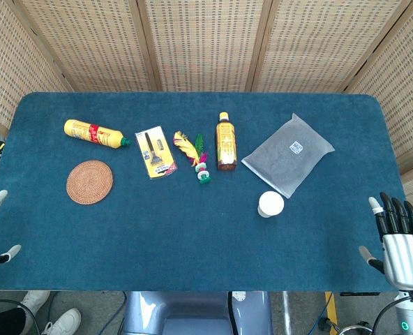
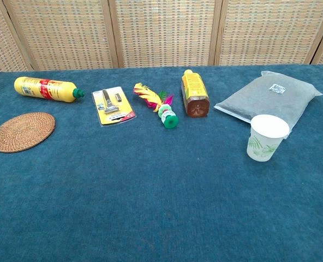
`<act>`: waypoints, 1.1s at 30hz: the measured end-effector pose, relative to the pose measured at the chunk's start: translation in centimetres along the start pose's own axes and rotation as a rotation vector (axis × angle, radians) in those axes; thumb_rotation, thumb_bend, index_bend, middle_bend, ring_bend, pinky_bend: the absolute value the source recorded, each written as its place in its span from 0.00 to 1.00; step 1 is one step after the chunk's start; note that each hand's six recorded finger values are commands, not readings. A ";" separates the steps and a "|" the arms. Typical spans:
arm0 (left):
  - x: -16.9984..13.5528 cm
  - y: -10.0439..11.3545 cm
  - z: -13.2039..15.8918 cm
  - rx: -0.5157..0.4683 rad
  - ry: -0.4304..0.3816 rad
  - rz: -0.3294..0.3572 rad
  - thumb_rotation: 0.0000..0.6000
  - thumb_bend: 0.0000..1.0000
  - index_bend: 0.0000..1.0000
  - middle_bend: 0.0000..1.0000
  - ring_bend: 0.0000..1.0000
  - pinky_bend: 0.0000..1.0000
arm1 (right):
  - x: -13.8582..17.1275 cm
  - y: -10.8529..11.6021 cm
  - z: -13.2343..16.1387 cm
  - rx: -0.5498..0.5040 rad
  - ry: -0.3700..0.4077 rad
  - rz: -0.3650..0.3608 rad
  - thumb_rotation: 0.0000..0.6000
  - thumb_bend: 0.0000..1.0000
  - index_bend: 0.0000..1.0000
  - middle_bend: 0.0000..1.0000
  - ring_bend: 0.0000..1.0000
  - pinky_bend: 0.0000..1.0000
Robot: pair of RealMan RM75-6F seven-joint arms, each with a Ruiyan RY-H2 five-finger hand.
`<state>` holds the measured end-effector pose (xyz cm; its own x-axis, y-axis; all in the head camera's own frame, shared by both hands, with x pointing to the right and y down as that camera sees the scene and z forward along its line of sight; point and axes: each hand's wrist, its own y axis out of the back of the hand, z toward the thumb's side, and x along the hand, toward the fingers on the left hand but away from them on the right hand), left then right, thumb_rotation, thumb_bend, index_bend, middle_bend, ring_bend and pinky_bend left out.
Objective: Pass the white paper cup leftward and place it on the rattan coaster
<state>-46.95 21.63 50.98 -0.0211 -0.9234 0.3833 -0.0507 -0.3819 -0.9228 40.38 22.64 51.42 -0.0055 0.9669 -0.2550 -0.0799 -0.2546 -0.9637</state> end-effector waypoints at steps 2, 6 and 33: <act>0.0 0.0 0.0 0.000 -0.002 0.000 1.00 0.00 0.00 0.00 0.00 0.00 | 0.0 -0.1 0.0 -0.002 0.000 0.004 1.00 0.00 0.02 0.00 0.00 0.00; 0.0 0.0 0.0 -0.001 -0.003 -0.001 1.00 0.00 0.00 0.00 0.00 0.00 | 0.0 -0.2 0.0 -0.012 0.002 0.014 1.00 0.00 0.02 0.00 0.00 0.00; 1.7 -1.9 1.0 0.035 0.005 -0.058 1.00 0.00 0.00 0.00 0.00 0.00 | -11.9 -8.8 6.9 -0.195 0.280 0.446 1.00 0.00 0.04 0.02 0.00 0.00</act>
<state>-45.94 20.71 53.35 -0.0245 -0.8994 0.4365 -0.0172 -0.4362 -0.8997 34.22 13.50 63.45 0.2706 0.7309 -0.6265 0.0553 -0.6615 -0.7479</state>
